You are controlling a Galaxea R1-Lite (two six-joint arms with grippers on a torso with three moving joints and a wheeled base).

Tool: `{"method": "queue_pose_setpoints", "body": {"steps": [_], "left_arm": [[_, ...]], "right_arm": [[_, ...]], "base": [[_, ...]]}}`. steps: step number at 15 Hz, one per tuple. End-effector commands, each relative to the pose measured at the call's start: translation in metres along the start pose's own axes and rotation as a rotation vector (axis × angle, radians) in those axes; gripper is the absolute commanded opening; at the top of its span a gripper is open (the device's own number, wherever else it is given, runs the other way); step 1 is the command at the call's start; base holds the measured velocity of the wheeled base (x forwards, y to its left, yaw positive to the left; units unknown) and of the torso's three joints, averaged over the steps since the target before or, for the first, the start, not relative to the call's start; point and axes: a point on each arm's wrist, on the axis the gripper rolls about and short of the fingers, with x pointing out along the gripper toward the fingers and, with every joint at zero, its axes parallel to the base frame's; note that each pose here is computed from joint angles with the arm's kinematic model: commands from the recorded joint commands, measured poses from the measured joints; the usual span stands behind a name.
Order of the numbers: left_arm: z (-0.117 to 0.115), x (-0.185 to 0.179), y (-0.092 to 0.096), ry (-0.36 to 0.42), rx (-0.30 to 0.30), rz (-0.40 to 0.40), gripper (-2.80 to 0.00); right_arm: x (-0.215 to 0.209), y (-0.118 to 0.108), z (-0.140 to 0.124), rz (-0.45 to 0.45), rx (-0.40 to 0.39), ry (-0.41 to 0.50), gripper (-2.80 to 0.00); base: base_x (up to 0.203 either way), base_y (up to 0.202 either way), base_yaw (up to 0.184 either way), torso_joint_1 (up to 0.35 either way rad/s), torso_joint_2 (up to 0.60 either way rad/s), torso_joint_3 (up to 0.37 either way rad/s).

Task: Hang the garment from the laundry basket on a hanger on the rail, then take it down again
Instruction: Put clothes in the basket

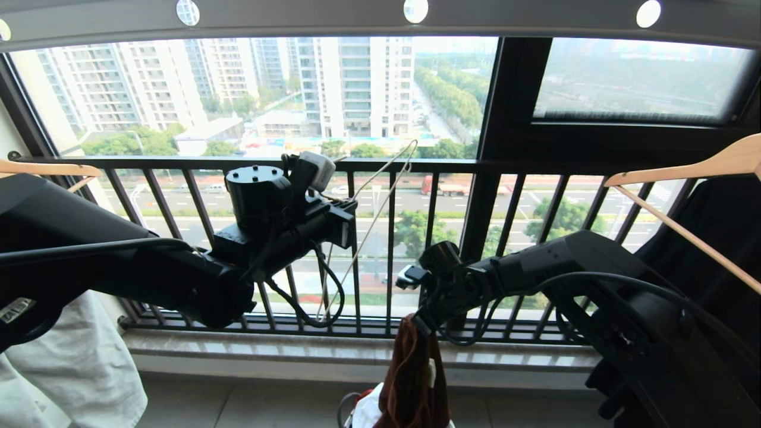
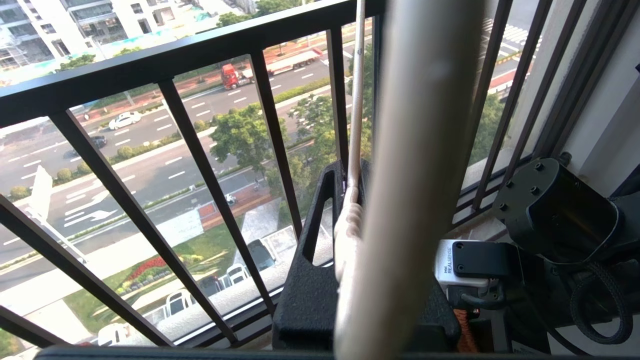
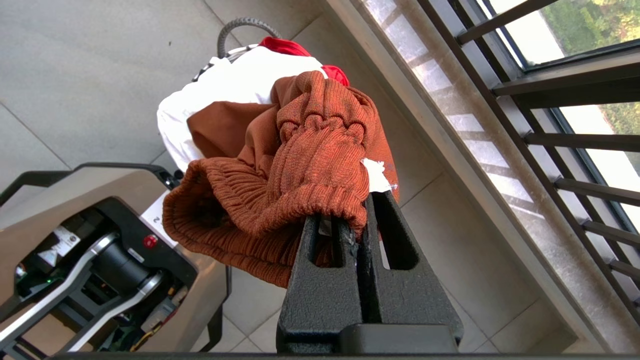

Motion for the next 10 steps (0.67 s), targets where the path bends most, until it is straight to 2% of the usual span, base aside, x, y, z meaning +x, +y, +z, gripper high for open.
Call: {"method": "queue_pose_setpoints", "body": {"steps": [1, 2, 10], "left_arm": [[0.0007, 0.0000, 0.0004, -0.006, 0.001, 0.001, -2.80], [0.0007, 0.0000, 0.0004, -0.006, 0.001, 0.001, -2.80], [0.0022, -0.0012, 0.0034, -0.010, 0.003, 0.009, -2.80]], "right_arm": [[0.0015, 0.0005, -0.0007, 0.003, -0.004, 0.003, -2.80], [0.0015, 0.0005, -0.0007, 0.003, -0.014, 0.003, 0.00], [-0.0083, 0.0029, 0.0002, 0.022, -0.011, 0.029, 0.00]], "base": [[0.000, 0.000, 0.000, 0.000, 0.00, 0.000], [0.000, 0.000, 0.000, 0.000, 0.00, 0.000], [0.000, 0.000, 0.000, 0.000, 0.00, 0.000]]}}
